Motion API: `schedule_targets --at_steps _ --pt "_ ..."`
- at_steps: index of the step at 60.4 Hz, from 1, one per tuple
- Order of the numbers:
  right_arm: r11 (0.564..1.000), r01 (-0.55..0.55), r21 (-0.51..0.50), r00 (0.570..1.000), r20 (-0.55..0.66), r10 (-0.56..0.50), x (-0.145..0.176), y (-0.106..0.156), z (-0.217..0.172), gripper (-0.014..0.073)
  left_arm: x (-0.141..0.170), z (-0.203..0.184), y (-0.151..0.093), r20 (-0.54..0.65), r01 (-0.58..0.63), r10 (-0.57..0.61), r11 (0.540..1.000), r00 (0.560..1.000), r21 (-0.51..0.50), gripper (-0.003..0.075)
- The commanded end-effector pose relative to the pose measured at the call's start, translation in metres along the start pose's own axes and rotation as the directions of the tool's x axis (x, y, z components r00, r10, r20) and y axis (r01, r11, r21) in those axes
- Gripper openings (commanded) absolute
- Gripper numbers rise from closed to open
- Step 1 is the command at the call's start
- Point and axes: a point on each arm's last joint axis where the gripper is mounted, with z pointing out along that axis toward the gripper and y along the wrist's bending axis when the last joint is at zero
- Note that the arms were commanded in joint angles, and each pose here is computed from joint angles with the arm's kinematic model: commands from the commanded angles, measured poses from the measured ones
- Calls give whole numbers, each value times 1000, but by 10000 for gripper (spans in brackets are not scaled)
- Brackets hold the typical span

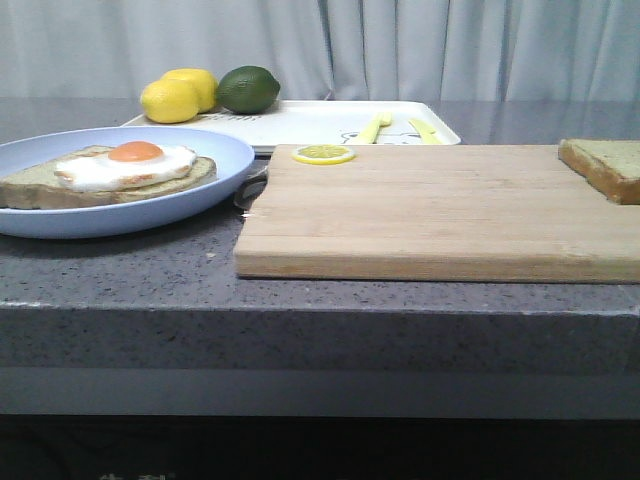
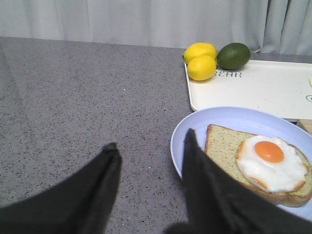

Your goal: Place bread and move sandwich to tray

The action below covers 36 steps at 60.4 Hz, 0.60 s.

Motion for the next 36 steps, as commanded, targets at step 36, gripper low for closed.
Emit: schedule_targets --at_steps 36 --pt "970 -23 240 890 -438 129 -54 -55 99 594 -20 -2 -1 115 2 -2 1000 993 5 568"
